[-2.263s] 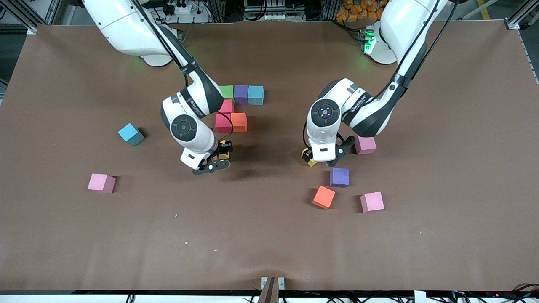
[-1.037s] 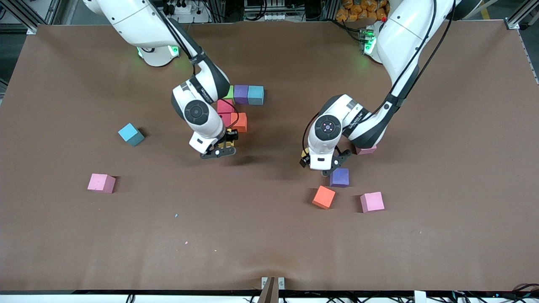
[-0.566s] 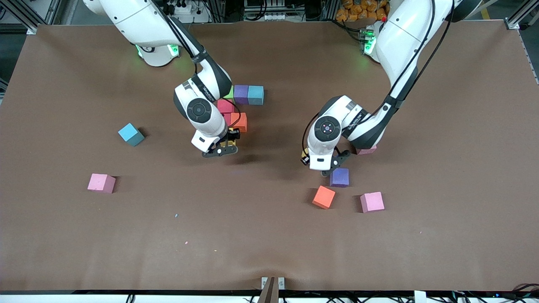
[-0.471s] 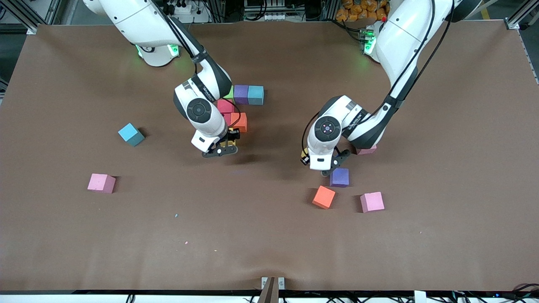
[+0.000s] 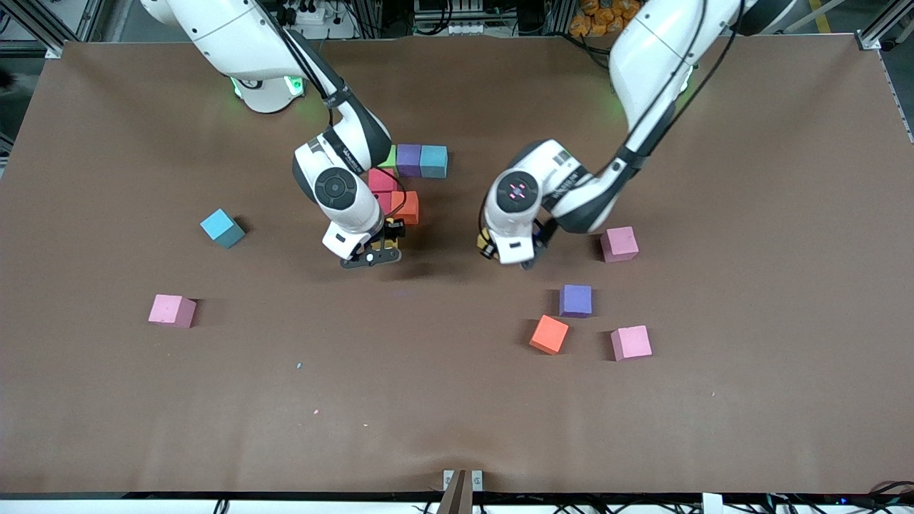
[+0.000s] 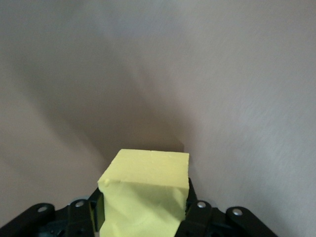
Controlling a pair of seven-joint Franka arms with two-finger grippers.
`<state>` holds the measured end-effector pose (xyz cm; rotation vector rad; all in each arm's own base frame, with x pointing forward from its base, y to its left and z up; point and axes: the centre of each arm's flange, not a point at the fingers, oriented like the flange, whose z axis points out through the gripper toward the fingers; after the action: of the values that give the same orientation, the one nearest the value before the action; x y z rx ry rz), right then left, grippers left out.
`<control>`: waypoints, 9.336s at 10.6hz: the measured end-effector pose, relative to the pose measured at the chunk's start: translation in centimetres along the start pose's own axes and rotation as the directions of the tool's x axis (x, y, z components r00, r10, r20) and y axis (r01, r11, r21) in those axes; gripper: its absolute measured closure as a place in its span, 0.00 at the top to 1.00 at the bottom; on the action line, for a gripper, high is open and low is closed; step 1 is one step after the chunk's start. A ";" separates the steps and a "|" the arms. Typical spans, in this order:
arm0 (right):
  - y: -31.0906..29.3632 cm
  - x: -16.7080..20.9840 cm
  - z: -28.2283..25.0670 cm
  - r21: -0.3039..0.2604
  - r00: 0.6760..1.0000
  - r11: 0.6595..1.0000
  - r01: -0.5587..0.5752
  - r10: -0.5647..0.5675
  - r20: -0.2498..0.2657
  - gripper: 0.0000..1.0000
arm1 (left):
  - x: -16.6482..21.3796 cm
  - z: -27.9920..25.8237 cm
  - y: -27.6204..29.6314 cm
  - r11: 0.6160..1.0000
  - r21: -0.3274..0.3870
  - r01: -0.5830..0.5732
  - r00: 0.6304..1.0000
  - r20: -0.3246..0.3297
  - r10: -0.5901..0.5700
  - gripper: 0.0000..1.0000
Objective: Arrange 11 blocks into digit 3
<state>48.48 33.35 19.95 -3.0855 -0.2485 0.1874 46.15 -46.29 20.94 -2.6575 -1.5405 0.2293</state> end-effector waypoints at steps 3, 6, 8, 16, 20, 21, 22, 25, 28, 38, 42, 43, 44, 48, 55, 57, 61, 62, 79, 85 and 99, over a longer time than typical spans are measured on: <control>0.2 0.1 0.0 -0.001 1.000 1.000 -0.001 0.001 0.000 0.56 | -4.3 0.1 -0.8 0.992 -0.027 0.123 0.992 0.009 -0.123 0.59; 0.2 0.0 0.0 -0.002 1.000 1.000 0.002 -0.002 0.000 0.56 | -7.2 0.5 -1.3 0.970 -0.055 0.237 0.971 0.034 -0.235 0.59; 0.2 0.0 0.0 -0.003 1.000 1.000 0.007 -0.007 0.000 0.56 | -8.0 0.3 -1.0 0.949 -0.067 0.308 0.951 0.054 -0.305 0.59; 0.3 0.0 -0.2 -0.003 1.000 1.000 0.008 -0.008 -0.003 0.81 | -11.0 1.3 -0.2 0.877 -0.085 0.472 0.881 0.066 -0.468 0.59; 1.2 0.4 -4.6 -0.001 0.999 1.000 -0.011 0.011 -0.031 1.00 | -12.7 1.7 -0.9 0.865 -0.080 0.495 0.869 0.065 -0.491 0.59; 2.5 1.0 -6.3 0.006 0.998 0.999 -0.036 0.037 -0.050 1.00 | -13.0 1.9 -1.1 0.856 -0.077 0.511 0.860 0.064 -0.507 0.59; 4.5 1.8 -7.5 0.014 0.995 0.997 -0.075 0.075 -0.066 1.00 | -13.0 2.0 -1.1 0.850 -0.076 0.521 0.853 0.064 -0.517 0.59; 15.5 5.1 -9.4 0.043 0.963 0.968 -0.249 0.252 -0.093 1.00 | -13.8 2.4 -1.4 0.842 -0.072 0.535 0.845 0.063 -0.531 0.59; 22.1 6.2 -11.1 0.041 0.938 0.941 -0.337 0.339 -0.067 1.00 | -14.9 2.8 -1.7 0.843 -0.069 0.534 0.846 0.063 -0.530 0.59; 38.4 4.8 -11.1 -0.004 0.985 0.987 -0.161 0.161 -0.063 1.00 | -15.0 2.8 -1.4 0.842 -0.071 0.535 0.844 0.069 -0.531 0.60; 44.6 6.0 -11.5 -0.012 0.985 0.989 -0.146 0.144 -0.098 1.00 | -15.4 2.5 -1.2 0.843 -0.074 0.533 0.845 0.077 -0.528 1.00; 46.3 6.5 -10.9 -0.008 0.985 0.989 -0.144 0.143 -0.101 1.00 | -15.4 2.3 -1.1 0.845 -0.079 0.529 0.848 0.072 -0.525 1.00; 47.1 7.0 -10.0 -0.009 0.986 0.990 -0.138 0.137 -0.094 1.00 | -15.4 1.9 -1.1 0.850 -0.086 0.519 0.855 0.057 -0.516 1.00; 48.0 7.7 -6.7 -0.047 0.993 0.993 -0.104 0.101 -0.052 1.00 | -15.1 -3.5 -1.0 0.865 -0.141 0.481 0.875 0.018 -0.483 1.00; 48.7 8.3 -4.8 -0.045 0.986 0.987 -0.152 0.148 -0.080 1.00 | 7.3 -9.8 5.4 0.951 -0.181 0.250 0.961 -0.072 -0.266 1.00; 48.8 8.3 -3.9 -0.039 0.980 0.981 -0.188 0.185 -0.074 1.00 | 16.2 -12.8 6.2 0.954 -0.172 0.245 0.962 -0.081 -0.261 1.00; 49.7 7.8 -2.5 -0.041 0.976 0.977 -0.211 0.209 -0.054 0.76 | 25.4 -14.4 5.8 0.987 -0.125 0.100 0.991 -0.074 -0.110 1.00; 49.7 7.8 -2.6 -0.041 0.977 0.977 -0.211 0.208 -0.053 0.60 | 25.8 -13.6 5.9 0.992 -0.111 0.059 0.995 -0.076 -0.067 1.00; 4.8 10.2 -4.8 -0.015 0.991 0.991 -0.130 0.130 0.012 0.59 | 22.9 -14.3 10.8 0.515 -0.103 -0.851 0.522 -0.270 0.809 1.00; 0.5 7.5 -1.9 -0.006 0.996 0.996 -0.092 0.092 -0.003 0.59 | 21.7 -9.1 11.9 0.210 -0.024 -0.977 0.208 -0.288 0.935 1.00; 1.1 5.6 -0.1 -0.022 0.996 0.996 -0.085 0.085 0.007 0.71 | 20.8 -3.5 11.6 0.094 0.083 -0.992 0.074 -0.222 0.972 1.00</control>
<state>54.15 33.19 19.34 -3.1199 -0.1198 0.2015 66.88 -33.96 20.86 -3.0872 0.6754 -0.1353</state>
